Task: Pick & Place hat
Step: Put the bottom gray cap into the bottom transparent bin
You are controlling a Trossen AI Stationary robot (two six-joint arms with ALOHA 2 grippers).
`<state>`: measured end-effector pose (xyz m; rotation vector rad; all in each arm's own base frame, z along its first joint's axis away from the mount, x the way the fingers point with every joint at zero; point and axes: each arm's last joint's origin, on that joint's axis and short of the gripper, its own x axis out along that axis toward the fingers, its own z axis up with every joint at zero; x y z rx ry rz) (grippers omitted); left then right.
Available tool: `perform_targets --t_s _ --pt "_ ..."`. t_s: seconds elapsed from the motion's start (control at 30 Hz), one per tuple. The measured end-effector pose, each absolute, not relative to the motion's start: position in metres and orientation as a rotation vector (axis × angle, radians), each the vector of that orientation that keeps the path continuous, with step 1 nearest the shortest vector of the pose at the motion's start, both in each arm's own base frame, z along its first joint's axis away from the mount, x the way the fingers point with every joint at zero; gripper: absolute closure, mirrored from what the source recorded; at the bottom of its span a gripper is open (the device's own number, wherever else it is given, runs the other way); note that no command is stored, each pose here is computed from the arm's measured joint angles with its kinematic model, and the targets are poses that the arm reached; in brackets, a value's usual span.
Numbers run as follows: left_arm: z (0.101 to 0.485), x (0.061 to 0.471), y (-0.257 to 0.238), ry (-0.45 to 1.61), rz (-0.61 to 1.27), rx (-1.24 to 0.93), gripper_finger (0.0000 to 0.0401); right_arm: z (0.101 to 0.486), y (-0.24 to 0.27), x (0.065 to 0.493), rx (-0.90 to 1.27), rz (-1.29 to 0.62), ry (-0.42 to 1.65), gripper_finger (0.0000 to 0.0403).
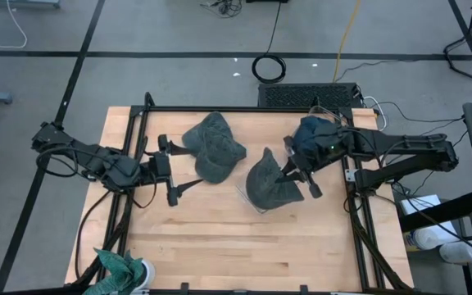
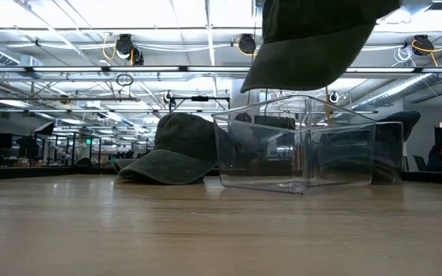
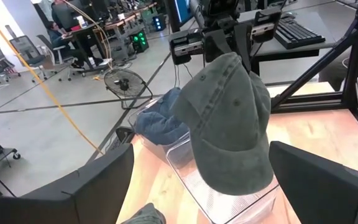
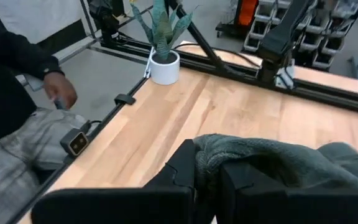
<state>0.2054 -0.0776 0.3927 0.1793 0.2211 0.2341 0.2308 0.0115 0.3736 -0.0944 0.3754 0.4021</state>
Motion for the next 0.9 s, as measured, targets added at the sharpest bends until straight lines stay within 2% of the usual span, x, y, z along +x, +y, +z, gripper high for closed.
perform_targets --t_s 0.2,0.9 --pt "0.393 0.205 -0.078 0.221 0.234 0.18 0.0022 0.368 0.005 0.232 -0.129 0.385 0.395 0.0392" --pt "0.393 0.205 -0.078 0.221 0.234 0.18 0.0022 0.282 -0.008 0.238 0.015 0.375 0.451 0.0392"
